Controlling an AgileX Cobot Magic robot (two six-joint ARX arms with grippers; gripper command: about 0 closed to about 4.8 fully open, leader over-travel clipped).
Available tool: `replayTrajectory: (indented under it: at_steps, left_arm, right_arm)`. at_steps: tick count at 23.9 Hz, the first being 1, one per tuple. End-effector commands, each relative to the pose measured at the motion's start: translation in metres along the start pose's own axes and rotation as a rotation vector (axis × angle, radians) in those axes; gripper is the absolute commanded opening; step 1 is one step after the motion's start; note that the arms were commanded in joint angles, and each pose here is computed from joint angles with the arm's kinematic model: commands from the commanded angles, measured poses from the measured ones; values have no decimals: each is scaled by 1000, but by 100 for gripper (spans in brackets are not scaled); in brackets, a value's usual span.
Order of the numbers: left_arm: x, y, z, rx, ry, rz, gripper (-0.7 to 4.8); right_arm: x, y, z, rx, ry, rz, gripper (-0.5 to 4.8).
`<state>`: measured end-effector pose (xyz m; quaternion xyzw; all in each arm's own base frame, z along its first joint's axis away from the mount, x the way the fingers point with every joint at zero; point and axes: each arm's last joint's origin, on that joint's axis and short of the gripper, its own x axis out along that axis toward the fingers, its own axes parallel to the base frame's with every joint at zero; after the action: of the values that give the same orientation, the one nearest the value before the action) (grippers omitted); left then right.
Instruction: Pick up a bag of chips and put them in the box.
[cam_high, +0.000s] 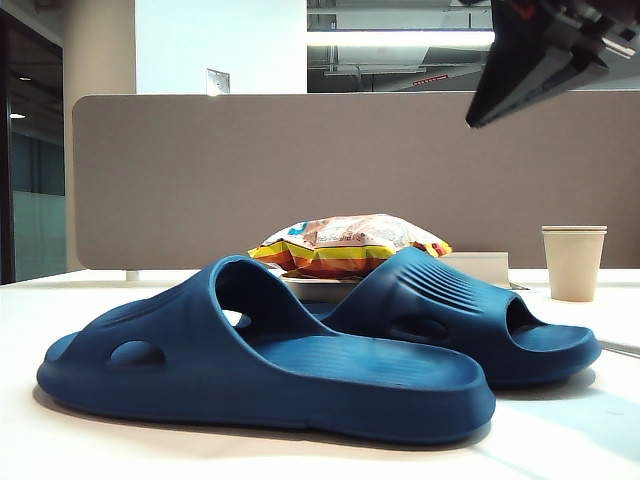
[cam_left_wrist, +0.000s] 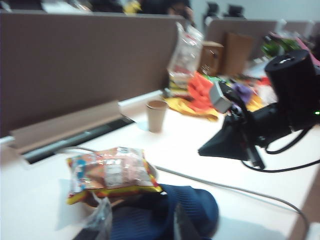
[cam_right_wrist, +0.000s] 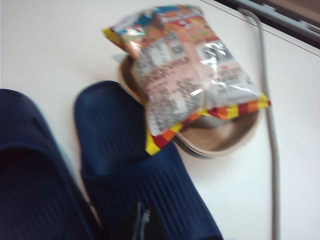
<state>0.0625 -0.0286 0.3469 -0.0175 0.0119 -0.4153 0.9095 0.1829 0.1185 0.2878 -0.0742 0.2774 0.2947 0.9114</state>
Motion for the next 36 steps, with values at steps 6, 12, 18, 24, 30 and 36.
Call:
replayTrajectory:
  at_steps: [6, 12, 18, 24, 30, 36]
  left_arm:
    - [-31, -20, -29, 32, -72, 166, 173]
    - [-36, -23, -45, -13, -66, 185, 174]
    - [-33, -20, -59, -53, -42, 186, 173]
    - [-26, -14, -72, -83, -5, 188, 168]
    - [-21, -9, -78, -142, -26, 213, 151]
    - [-16, -3, -89, -176, -13, 259, 151]
  right_arm:
    - [-13, 3, 3, -2, -45, 79, 18]
    - [-22, 7, -3, -10, -51, 93, 18]
    - [-31, 16, -14, -35, -72, 128, 17]
    - [-34, 25, -27, -62, -90, 174, 17]
    - [-34, 33, -29, -85, -98, 197, 17]
    - [-33, 43, -30, -93, -128, 201, 17]
